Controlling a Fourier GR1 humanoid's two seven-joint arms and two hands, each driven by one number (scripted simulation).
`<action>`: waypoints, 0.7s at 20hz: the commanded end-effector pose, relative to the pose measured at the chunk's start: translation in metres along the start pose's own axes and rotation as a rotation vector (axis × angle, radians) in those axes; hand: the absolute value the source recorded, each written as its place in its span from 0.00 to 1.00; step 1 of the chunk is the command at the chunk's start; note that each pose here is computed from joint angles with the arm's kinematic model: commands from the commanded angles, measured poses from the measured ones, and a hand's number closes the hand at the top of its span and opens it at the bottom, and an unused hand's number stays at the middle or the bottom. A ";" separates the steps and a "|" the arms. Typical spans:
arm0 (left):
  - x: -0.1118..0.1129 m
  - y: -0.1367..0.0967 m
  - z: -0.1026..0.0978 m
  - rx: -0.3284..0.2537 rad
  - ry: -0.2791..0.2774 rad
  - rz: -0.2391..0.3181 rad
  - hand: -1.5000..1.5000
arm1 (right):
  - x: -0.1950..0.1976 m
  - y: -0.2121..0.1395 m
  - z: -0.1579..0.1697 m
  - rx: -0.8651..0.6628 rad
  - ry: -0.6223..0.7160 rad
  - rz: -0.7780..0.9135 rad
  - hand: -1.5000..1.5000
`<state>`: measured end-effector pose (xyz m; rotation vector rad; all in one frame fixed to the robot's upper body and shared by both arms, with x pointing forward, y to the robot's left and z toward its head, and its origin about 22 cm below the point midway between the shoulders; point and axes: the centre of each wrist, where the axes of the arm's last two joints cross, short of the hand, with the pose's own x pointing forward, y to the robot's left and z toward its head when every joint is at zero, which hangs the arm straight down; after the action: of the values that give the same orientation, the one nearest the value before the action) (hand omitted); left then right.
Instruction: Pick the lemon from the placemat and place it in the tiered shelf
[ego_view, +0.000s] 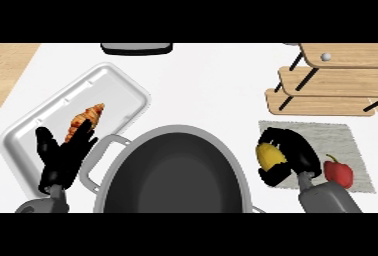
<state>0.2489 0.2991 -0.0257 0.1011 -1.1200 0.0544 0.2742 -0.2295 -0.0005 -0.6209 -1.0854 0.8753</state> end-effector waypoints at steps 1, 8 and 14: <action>-0.006 0.005 0.009 0.025 0.013 -0.003 0.50 | 0.013 -0.017 0.036 0.032 -0.278 -0.007 1.00; -0.015 0.005 0.009 0.016 0.017 0.019 0.50 | 0.039 -0.115 0.117 -0.282 -0.402 -0.022 1.00; 0.003 -0.011 0.008 0.010 0.021 0.013 0.50 | 0.053 -0.186 0.176 -0.432 -0.345 -0.030 1.00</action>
<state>0.2419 0.3009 -0.0247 0.1129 -1.1163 0.0751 0.1994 -0.2707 0.1897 -0.7421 -1.5859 0.7763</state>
